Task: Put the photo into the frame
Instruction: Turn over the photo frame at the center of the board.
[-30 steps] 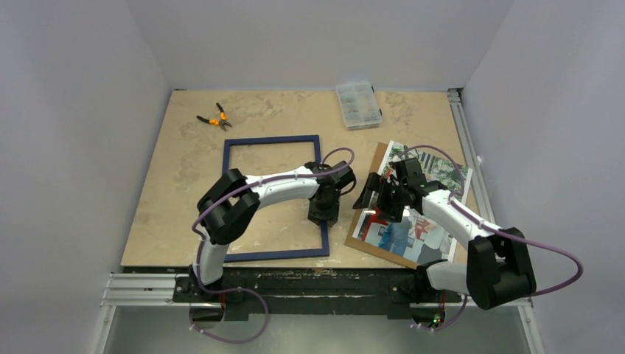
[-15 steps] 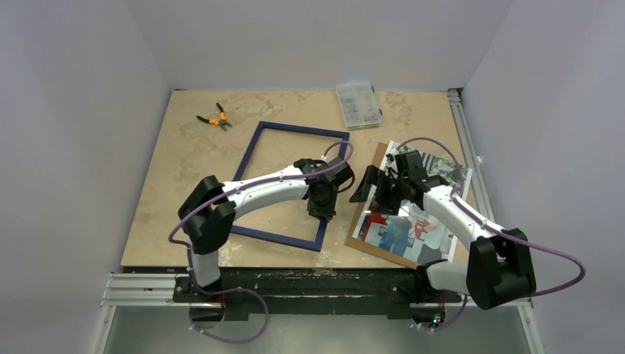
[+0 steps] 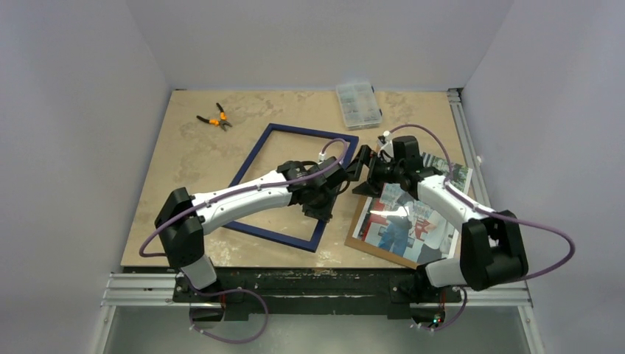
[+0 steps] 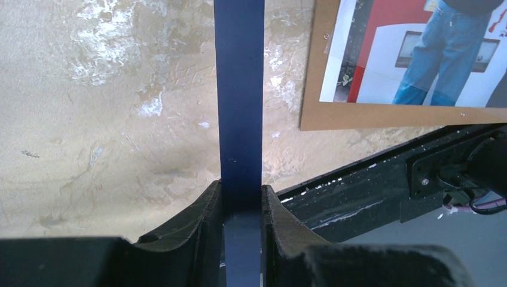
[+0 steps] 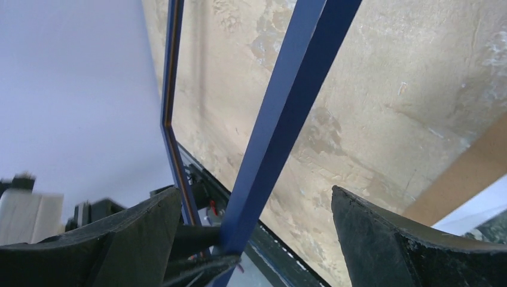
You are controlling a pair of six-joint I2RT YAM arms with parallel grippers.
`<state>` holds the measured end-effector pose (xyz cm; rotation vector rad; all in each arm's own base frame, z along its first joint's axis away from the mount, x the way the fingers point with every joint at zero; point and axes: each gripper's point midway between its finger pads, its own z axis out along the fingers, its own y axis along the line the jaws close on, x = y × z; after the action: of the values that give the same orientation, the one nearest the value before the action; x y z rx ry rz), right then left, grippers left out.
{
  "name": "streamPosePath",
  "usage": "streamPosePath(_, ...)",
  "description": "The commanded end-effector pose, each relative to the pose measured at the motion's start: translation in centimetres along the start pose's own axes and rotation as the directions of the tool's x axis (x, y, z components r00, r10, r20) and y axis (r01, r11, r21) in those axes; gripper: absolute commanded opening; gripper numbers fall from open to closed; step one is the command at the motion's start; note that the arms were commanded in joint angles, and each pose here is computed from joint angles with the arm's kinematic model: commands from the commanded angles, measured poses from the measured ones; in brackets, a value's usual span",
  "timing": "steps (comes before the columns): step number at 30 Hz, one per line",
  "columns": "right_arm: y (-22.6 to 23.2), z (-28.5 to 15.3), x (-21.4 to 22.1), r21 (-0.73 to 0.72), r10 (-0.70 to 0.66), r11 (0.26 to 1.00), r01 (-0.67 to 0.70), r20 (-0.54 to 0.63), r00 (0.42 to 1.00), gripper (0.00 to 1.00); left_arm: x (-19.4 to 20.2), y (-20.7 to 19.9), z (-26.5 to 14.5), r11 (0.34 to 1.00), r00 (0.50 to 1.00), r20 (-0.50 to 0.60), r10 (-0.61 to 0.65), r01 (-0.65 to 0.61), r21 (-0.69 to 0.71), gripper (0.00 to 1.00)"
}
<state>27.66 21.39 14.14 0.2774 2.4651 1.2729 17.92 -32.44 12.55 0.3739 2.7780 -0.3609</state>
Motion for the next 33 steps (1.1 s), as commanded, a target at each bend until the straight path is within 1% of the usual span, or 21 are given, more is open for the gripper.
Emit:
streamPosePath(1, 2.9, 0.9, -2.5, -0.103, 0.007, 0.995, -0.005, 0.015, 1.000, 0.94, -1.4, -0.7, -2.6, 0.998, 0.994, 0.106, 0.042, -0.047, 0.043, 0.00)
streamPosePath(3, 2.3, 1.6, -2.9, -0.077, 0.025, 0.997, -0.025, 0.009, 1.000, 0.94, -1.4, -0.8, -3.0, 0.998, 0.993, 0.113, 0.044, -0.050, 0.048, 0.00)
streamPosePath(7, 1.9, 2.8, -3.7, -0.085, 0.075, 0.994, -0.074, 0.008, 0.997, 0.92, -1.2, -1.0, -3.7, 0.996, 0.991, 0.125, 0.050, -0.058, 0.065, 0.00)
streamPosePath(11, 1.7, 3.8, -4.8, -0.115, 0.104, 0.988, -0.099, 0.034, 0.994, 0.89, -1.2, -1.0, -4.4, 0.996, 0.987, 0.154, 0.049, -0.061, 0.071, 0.00)
streamPosePath(13, 2.0, 4.1, -5.2, -0.153, 0.114, 0.982, -0.106, 0.043, 0.993, 0.86, -1.3, -1.1, -4.8, 0.995, 0.985, 0.168, 0.045, -0.059, 0.084, 0.00)
streamPosePath(15, 2.5, 4.2, -5.5, -0.197, 0.121, 0.974, -0.109, 0.047, 0.992, 0.79, -1.3, -1.2, -5.3, 0.994, 0.983, 0.181, 0.042, -0.060, 0.096, 0.00)
streamPosePath(16, 2.8, 4.3, -5.6, -0.214, 0.125, 0.970, -0.113, 0.044, 0.991, 0.73, -1.4, -1.2, -5.5, 0.993, 0.981, 0.189, 0.043, -0.062, 0.101, 0.00)
streamPosePath(20, 3.5, 3.9, -6.2, -0.244, 0.132, 0.963, -0.112, 0.066, 0.989, 0.56, -1.5, -1.1, -6.3, 0.991, 0.975, 0.220, 0.032, -0.059, 0.119, 0.00)
streamPosePath(22, 3.7, 3.7, -6.3, -0.251, 0.130, 0.962, -0.107, 0.076, 0.989, 0.42, -1.4, -0.9, -6.6, 0.991, 0.973, 0.228, 0.029, -0.058, 0.123, 0.00)
streamPosePath(23, 3.9, 3.6, -6.4, -0.254, 0.127, 0.962, -0.103, 0.080, 0.989, 0.30, -1.4, -0.7, -6.7, 0.991, 0.972, 0.232, 0.027, -0.057, 0.120, 0.00)
streamPosePath(24, 4.1, 3.5, -6.4, -0.254, 0.125, 0.962, -0.100, 0.082, 0.989, 0.21, -1.4, -0.6, -6.7, 0.992, 0.972, 0.235, 0.027, -0.055, 0.116, 0.00)
streamPosePath(25, 4.3, 3.2, -6.4, -0.254, 0.120, 0.962, -0.095, 0.087, 0.989, 0.15, -1.4, -0.4, -6.8, 0.992, 0.971, 0.236, 0.027, -0.055, 0.111, 0.03)
streamPosePath(27, 4.6, 2.7, -6.5, -0.245, 0.110, 0.966, -0.083, 0.101, 0.989, 0.07, -1.4, -0.2, -7.0, 0.993, 0.970, 0.241, 0.026, -0.052, 0.105, 0.21)
streamPosePath(29, 4.6, 2.2, -6.9, -0.203, 0.096, 0.977, -0.068, 0.128, 0.987, 0.03, -1.6, -0.2, -7.4, 0.993, 0.966, 0.256, 0.023, -0.052, 0.107, 0.50)
streamPosePath(30, 4.9, 1.8, -7.2, -0.179, 0.087, 0.982, -0.061, 0.142, 0.986, 0.01, -1.7, -0.3, -7.7, 0.992, 0.963, 0.267, 0.023, -0.056, 0.115, 0.64)
streamPosePath(31, 5.0, 1.4, -7.3, -0.153, 0.083, 0.986, -0.060, 0.151, 0.985, 0.00, -1.8, -0.4, -8.0, 0.991, 0.960, 0.279, 0.024, -0.059, 0.117, 0.75)
streamPosePath(32, 5.0, 0.9, -7.4, -0.126, 0.082, 0.990, -0.061, 0.165, 0.983, 0.00, -1.9, -0.4, -8.3, 0.991, 0.957, 0.290, 0.026, -0.062, 0.117, 0.82)
streamPosePath(33, 5.0, 0.4, -7.4, -0.099, 0.080, 0.993, -0.064, 0.176, 0.981, 0.00, -2.0, -0.6, -8.6, 0.991, 0.953, 0.303, 0.030, -0.069, 0.118, 0.87)
